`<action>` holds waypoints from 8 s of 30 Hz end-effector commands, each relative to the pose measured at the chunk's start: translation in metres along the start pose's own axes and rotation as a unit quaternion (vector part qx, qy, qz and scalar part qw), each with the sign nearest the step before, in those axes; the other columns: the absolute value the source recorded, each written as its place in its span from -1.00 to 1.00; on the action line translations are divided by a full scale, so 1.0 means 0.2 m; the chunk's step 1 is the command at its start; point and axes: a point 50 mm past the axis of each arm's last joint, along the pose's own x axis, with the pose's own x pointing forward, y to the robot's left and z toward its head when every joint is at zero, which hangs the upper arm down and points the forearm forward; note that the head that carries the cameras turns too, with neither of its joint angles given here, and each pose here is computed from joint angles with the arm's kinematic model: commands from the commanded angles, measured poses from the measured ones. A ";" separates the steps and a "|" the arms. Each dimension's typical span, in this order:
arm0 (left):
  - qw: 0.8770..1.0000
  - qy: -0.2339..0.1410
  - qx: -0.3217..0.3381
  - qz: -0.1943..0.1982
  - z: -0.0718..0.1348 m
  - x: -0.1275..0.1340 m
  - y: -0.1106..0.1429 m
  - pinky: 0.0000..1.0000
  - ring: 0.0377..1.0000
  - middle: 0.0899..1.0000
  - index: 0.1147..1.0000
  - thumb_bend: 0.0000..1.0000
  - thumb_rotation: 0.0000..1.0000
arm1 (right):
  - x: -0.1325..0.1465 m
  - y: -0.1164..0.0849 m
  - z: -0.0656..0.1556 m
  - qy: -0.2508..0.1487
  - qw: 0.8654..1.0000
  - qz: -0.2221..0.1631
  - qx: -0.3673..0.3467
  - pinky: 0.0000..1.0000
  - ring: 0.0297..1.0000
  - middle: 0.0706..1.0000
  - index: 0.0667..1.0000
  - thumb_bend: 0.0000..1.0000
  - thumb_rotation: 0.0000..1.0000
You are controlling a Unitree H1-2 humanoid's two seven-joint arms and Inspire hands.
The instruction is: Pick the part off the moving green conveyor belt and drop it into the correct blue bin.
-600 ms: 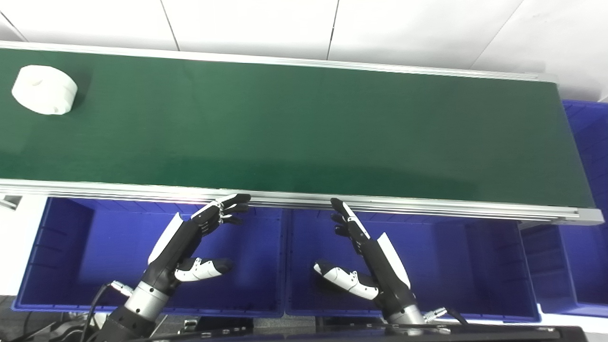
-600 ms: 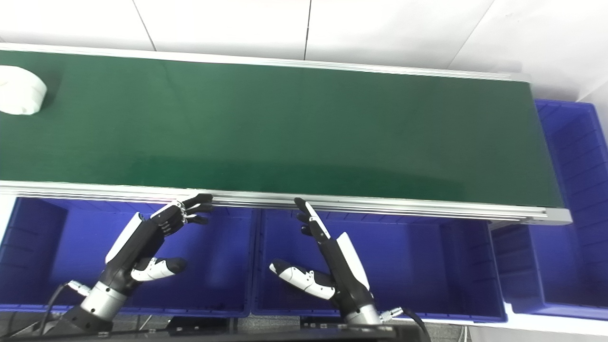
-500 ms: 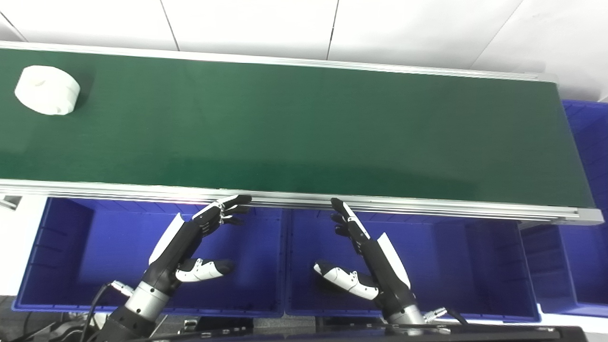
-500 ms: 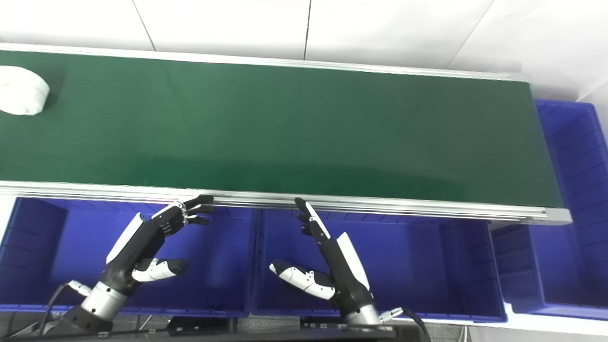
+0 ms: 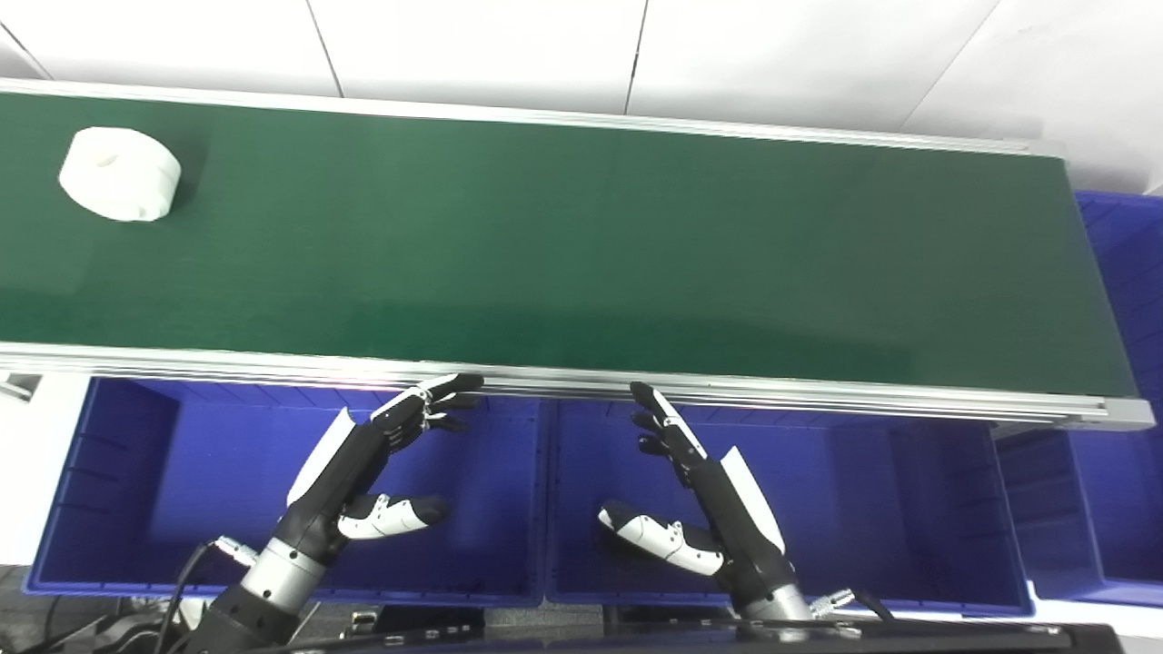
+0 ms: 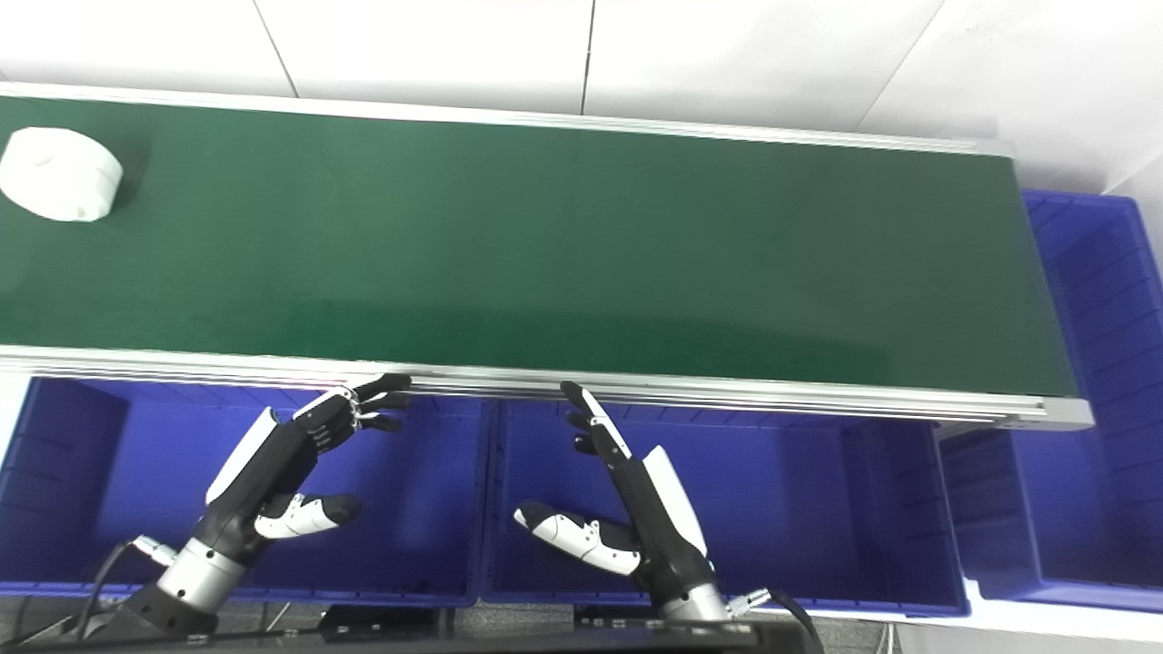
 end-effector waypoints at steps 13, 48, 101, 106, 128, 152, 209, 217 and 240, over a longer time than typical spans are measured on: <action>1.000 -0.014 -0.004 0.008 0.01 -0.01 -0.03 0.42 0.61 0.70 0.59 0.47 0.40 | -0.02 0.00 0.01 -0.030 0.999 -0.009 0.008 0.74 0.86 0.92 0.94 0.34 0.23; 0.987 -0.139 0.068 0.045 0.34 0.10 0.06 0.29 0.43 0.53 0.44 0.69 0.23 | -0.03 -0.02 -0.16 -0.051 0.998 -0.017 0.026 0.70 0.84 0.93 0.95 0.21 0.20; 0.859 0.041 0.500 0.103 0.49 0.89 1.09 0.95 0.93 0.96 0.75 0.82 -0.68 | 0.07 -0.04 -0.25 -0.064 0.998 0.002 0.013 0.55 0.70 0.75 0.86 0.29 0.24; 0.847 0.056 0.519 0.094 0.47 0.94 1.10 1.00 0.97 0.99 0.74 0.83 -0.73 | 0.07 -0.03 -0.25 -0.066 0.998 0.003 0.010 0.50 0.69 0.75 0.86 0.28 0.24; 0.900 0.025 0.426 0.092 0.29 1.14 0.91 -0.16 -0.22 -0.11 0.01 0.01 -1.00 | 0.06 -0.02 -0.23 -0.069 0.998 -0.006 0.015 0.52 0.68 0.69 0.83 0.29 0.21; 0.920 -0.022 0.377 0.103 0.63 0.93 0.82 -0.27 -0.31 -0.15 -0.01 -0.02 -1.00 | 0.03 -0.01 -0.16 -0.084 0.996 -0.006 0.014 0.47 0.62 0.71 0.84 0.32 0.30; 0.914 0.121 0.387 -0.034 0.04 0.09 0.05 0.80 0.47 0.27 -0.15 0.00 -0.88 | 0.01 -0.23 0.10 -0.072 0.996 -0.027 0.048 0.72 0.78 0.69 0.85 0.39 0.17; 0.904 0.175 0.380 -0.086 0.20 0.04 0.05 1.00 0.99 0.93 0.74 0.53 0.68 | 0.00 -0.21 0.12 -0.072 0.996 -0.032 0.039 0.68 0.76 0.68 0.85 0.36 0.18; 0.998 -0.059 -0.013 -0.013 0.13 0.03 0.11 0.65 0.70 0.66 0.57 0.59 0.06 | -0.03 -0.02 0.15 -0.030 1.000 -0.008 -0.002 0.71 0.80 0.83 0.93 0.47 -0.06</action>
